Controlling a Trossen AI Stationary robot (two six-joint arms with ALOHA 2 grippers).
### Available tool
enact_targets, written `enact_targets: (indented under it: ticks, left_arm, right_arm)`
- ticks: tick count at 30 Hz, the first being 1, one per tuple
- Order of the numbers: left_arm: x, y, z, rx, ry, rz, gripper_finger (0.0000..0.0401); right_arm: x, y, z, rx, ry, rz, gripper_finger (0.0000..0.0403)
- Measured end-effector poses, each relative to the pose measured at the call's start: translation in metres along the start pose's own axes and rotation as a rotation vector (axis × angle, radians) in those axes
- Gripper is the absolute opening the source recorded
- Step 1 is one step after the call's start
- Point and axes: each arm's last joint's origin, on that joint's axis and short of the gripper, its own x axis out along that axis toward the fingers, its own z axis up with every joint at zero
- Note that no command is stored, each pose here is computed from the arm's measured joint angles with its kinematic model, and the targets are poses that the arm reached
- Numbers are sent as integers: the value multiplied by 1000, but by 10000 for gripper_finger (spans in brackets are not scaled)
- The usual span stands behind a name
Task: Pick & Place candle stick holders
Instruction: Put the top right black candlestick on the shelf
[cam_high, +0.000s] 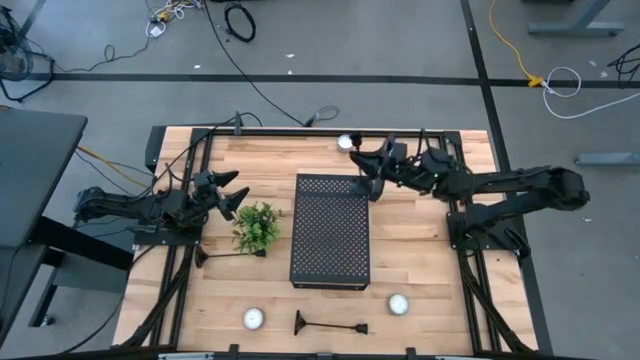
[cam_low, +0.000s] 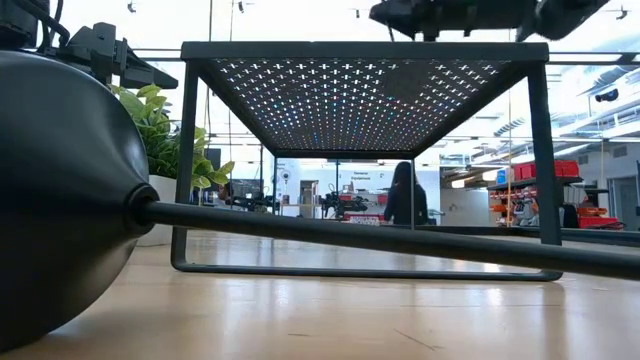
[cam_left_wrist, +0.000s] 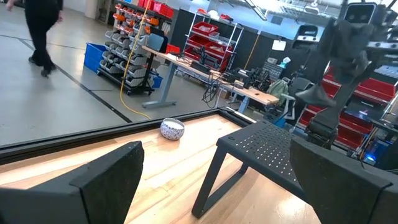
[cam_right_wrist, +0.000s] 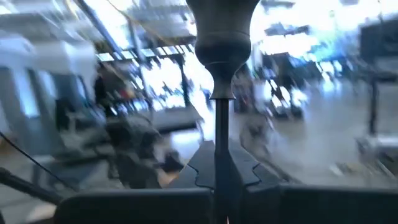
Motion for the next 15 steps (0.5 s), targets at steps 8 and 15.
enact_targets:
  ticks: [8,15]
  left_arm:
    - [0,0,0,0,0,0,399]
    - [0,0,0,0,0,0,399]
  right_arm:
    - [25,1,-36,-18,-100,81,1]
    - [36,1,-62,-29,-136,132,1]
